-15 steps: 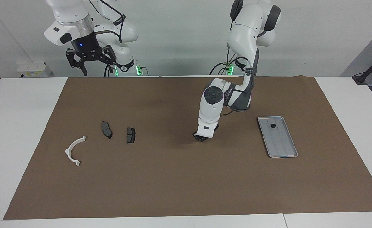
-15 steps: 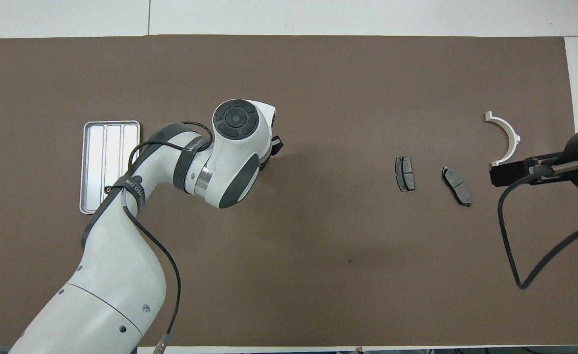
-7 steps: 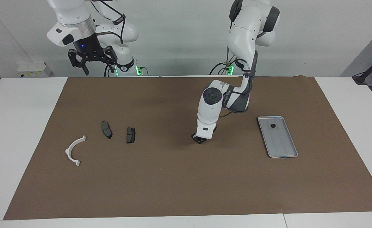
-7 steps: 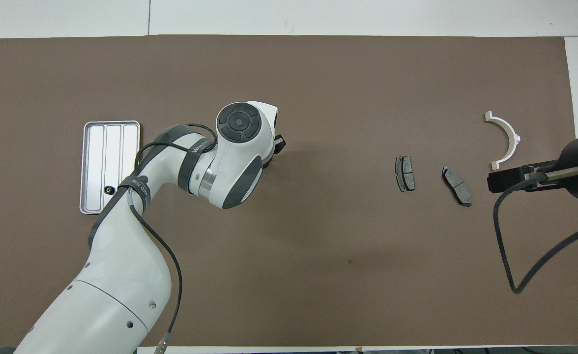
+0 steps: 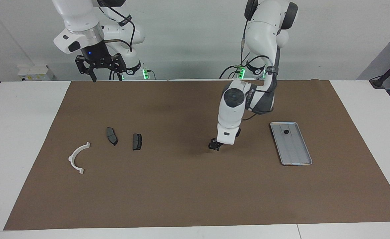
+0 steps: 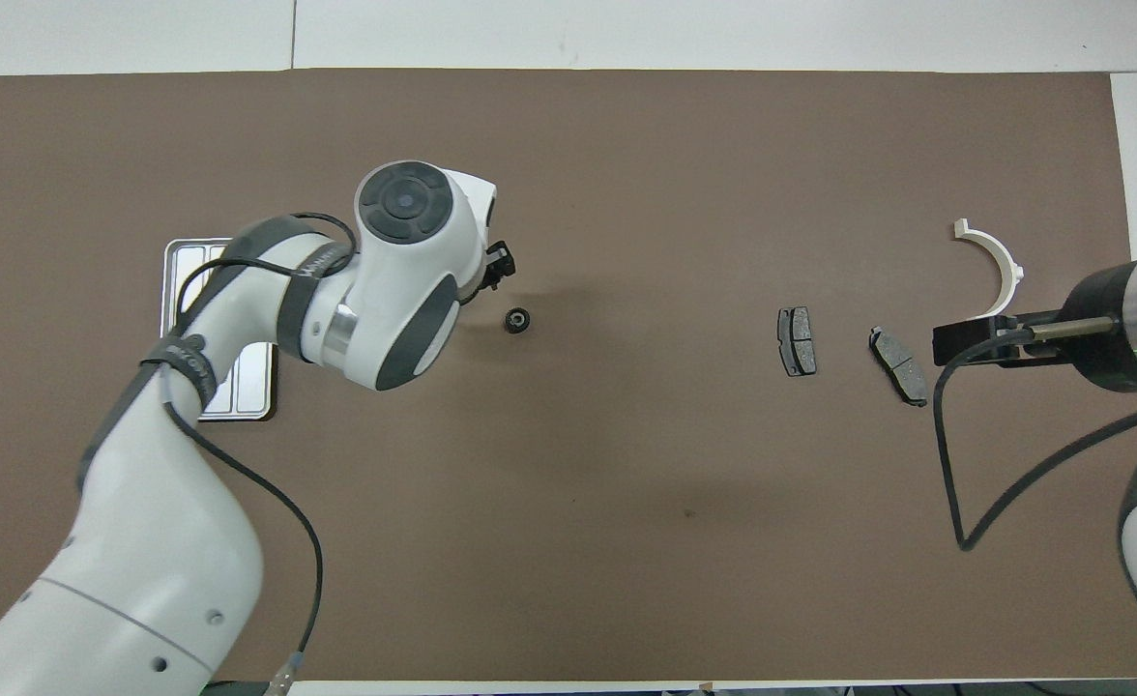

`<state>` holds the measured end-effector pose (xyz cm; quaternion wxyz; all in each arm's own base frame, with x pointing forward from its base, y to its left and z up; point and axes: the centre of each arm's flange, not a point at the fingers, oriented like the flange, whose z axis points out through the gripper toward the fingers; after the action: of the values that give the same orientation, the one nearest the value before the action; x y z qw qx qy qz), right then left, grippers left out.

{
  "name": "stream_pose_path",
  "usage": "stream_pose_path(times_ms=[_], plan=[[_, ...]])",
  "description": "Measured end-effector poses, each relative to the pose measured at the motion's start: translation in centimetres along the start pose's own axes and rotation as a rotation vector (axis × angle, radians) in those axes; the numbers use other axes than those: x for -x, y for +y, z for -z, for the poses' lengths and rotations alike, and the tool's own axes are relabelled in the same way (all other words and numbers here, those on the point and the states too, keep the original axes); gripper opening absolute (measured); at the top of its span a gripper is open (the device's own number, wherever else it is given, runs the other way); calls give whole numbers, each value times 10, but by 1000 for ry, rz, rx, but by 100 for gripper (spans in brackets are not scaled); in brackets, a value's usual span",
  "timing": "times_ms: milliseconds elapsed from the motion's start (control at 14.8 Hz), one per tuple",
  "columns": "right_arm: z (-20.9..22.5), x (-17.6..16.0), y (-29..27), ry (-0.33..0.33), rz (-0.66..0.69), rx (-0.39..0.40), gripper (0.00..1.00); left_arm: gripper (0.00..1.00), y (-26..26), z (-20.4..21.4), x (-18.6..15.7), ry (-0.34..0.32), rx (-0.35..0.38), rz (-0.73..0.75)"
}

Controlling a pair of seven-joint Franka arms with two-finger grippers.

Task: Place bearing gear from tray to pile
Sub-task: 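Return the left gripper to the tray while the right gripper reaches the bearing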

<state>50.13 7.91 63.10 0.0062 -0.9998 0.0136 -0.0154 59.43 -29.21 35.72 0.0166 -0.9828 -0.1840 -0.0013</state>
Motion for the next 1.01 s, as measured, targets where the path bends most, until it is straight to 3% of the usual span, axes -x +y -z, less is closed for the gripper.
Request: stream_pose_path(times_ms=[68, 405, 473, 608, 676, 743, 878, 1014], plan=[[-3, 1, -12, 9, -36, -3, 100, 100, -33, 12, -15, -2, -3, -37], [-35, 7, -93, 23, -242, -20, 100, 100, -160, 19, -71, -29, -13, -235], [-45, 7, -111, 24, -279, -26, 100, 92, -177, 16, -80, -34, -14, -268], [-67, 4, -146, 26, -337, -38, 100, 90, -210, 13, -97, -42, -12, -316], [-79, 3, -165, 28, -367, -47, 100, 81, -225, 10, -103, -47, -12, -337], [-93, 2, -184, 28, -399, -54, 100, 81, -237, 6, -106, -57, -13, -357], [-124, 3, -223, 24, -456, -69, 100, 70, -256, -7, -105, -82, -15, -400], [-155, 3, -261, 12, -503, -75, 100, 73, -269, -22, -98, -92, -14, -416]])
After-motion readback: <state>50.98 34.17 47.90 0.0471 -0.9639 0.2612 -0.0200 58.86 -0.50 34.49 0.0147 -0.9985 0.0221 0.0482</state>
